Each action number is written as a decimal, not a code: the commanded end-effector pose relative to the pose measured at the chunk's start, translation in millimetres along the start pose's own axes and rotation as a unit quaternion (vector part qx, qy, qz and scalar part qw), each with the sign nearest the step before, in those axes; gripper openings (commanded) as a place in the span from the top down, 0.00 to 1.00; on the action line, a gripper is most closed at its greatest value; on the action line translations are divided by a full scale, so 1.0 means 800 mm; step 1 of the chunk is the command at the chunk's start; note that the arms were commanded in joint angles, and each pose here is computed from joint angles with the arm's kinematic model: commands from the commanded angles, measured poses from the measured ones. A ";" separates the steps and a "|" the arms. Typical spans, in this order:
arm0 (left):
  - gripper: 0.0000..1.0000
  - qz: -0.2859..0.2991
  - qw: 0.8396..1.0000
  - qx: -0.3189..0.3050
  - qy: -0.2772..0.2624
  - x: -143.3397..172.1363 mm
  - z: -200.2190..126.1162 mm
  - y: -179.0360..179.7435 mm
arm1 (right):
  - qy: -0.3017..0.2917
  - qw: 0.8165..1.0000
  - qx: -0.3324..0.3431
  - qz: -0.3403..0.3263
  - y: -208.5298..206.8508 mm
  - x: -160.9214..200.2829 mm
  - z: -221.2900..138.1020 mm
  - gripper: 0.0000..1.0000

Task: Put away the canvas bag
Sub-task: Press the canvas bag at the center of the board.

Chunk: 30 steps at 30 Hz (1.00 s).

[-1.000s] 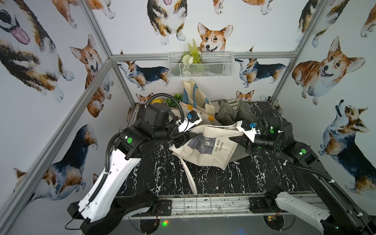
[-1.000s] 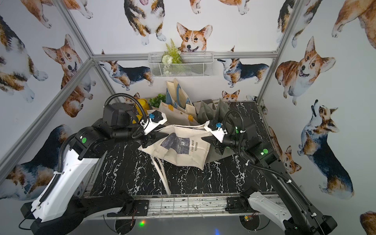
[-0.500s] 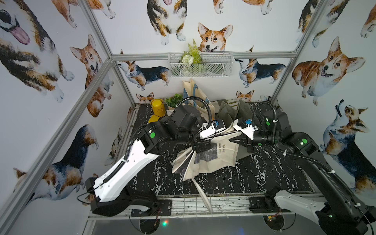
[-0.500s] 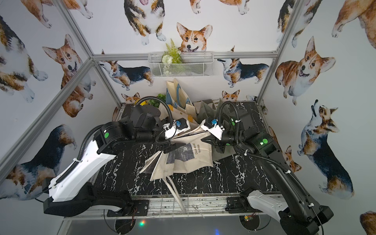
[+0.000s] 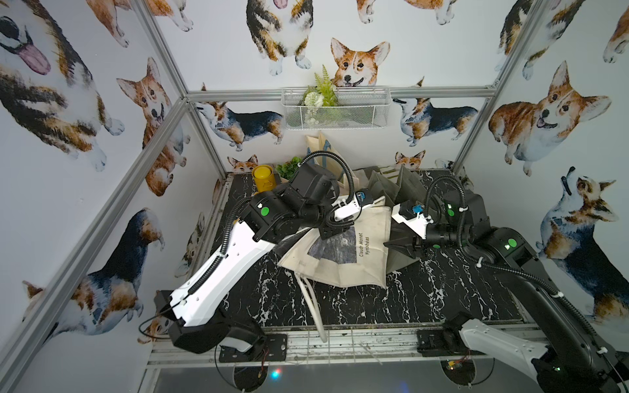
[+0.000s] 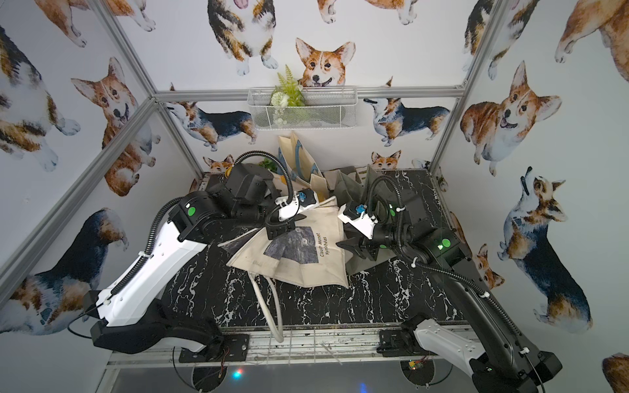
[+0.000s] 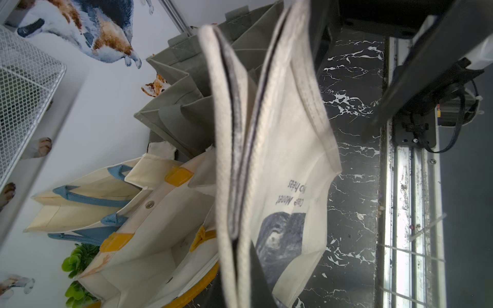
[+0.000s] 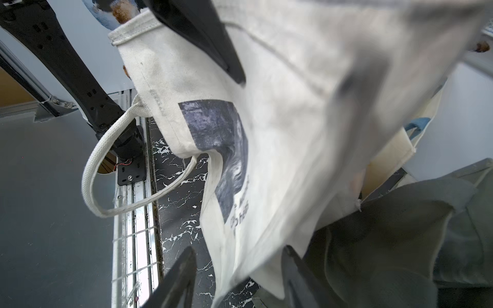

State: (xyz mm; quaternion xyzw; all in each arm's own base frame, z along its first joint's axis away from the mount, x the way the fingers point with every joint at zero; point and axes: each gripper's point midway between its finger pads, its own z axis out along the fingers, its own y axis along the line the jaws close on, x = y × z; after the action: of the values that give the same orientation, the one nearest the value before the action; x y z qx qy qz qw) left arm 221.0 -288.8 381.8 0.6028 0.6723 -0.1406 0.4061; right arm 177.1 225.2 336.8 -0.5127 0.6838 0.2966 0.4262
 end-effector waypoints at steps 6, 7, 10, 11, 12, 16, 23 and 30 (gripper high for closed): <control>1.00 -0.044 0.982 0.080 -0.165 -0.046 -0.048 0.000 | -0.038 0.999 -0.008 0.021 0.001 0.000 0.011 0.18; 1.00 -0.046 0.980 0.083 -0.173 -0.047 -0.052 0.000 | -0.040 0.999 -0.007 0.024 0.002 0.001 0.010 0.17; 1.00 -0.058 0.973 0.095 -0.203 -0.050 -0.064 0.003 | -0.053 0.998 -0.003 0.026 0.002 0.003 0.009 0.14; 1.00 -0.064 0.969 0.098 -0.216 -0.051 -0.070 0.004 | -0.059 0.998 -0.005 0.027 0.003 0.003 0.010 0.12; 1.00 -0.069 0.966 0.101 -0.226 -0.051 -0.073 0.007 | -0.063 0.998 -0.007 0.029 0.003 0.003 0.011 0.12; 1.00 -0.088 0.952 0.127 -0.265 -0.056 -0.087 0.010 | -0.063 0.997 -0.019 0.033 0.005 0.009 0.018 0.10; 1.00 -0.070 0.957 0.133 -0.250 -0.035 -0.088 0.000 | -0.061 0.998 0.019 0.000 -0.003 0.006 -0.003 0.09; 1.00 0.001 0.975 0.098 -0.202 0.002 -0.090 -0.019 | -0.039 0.997 0.047 -0.038 -0.018 0.000 -0.022 0.01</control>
State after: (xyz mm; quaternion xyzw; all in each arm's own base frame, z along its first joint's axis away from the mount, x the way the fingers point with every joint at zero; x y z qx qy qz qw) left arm 187.0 -247.7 427.3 0.5599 0.5899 -0.3572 0.4593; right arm 186.3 208.5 351.1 -0.4788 0.6621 0.2880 0.4994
